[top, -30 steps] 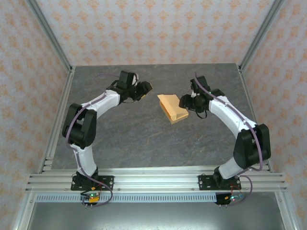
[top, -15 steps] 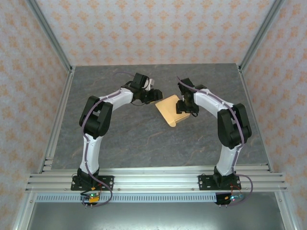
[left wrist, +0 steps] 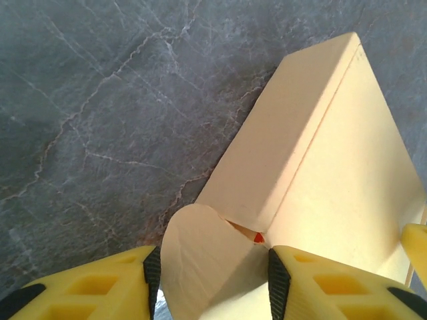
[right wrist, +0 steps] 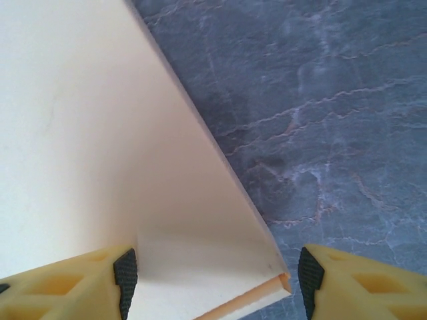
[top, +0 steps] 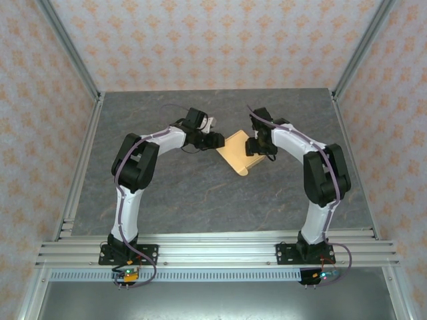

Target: Fold the paper box

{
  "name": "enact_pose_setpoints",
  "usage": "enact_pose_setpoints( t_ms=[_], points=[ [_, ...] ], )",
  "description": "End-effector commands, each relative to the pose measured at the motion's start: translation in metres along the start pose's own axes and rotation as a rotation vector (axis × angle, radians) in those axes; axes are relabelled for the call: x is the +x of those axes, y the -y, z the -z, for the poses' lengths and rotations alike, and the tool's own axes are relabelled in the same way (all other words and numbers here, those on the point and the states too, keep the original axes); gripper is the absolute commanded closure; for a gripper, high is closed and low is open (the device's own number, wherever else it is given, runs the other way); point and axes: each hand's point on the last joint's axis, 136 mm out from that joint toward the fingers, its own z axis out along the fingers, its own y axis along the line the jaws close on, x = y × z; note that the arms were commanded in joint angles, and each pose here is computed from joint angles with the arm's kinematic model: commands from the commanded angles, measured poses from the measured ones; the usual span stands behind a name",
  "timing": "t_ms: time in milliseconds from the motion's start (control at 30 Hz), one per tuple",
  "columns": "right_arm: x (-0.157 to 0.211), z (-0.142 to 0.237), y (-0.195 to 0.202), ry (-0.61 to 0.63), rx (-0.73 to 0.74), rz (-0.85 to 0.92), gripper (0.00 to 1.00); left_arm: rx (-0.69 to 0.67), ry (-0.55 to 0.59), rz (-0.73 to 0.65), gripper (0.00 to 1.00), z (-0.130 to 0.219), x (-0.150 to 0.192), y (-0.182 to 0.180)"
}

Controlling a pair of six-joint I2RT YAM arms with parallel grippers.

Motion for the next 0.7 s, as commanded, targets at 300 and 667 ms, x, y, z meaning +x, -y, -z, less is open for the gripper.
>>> enact_pose_setpoints(
  t_ms=[300,667],
  points=[
    [0.003,0.057,0.045,0.193,-0.185,-0.618,0.30,0.046,0.031,0.175,0.64,-0.011,0.017,-0.006],
    [-0.019,0.049,0.022,0.207,-0.430,-0.693,0.23,0.053,0.049,0.219,0.57,0.017,0.035,0.015]
  ],
)
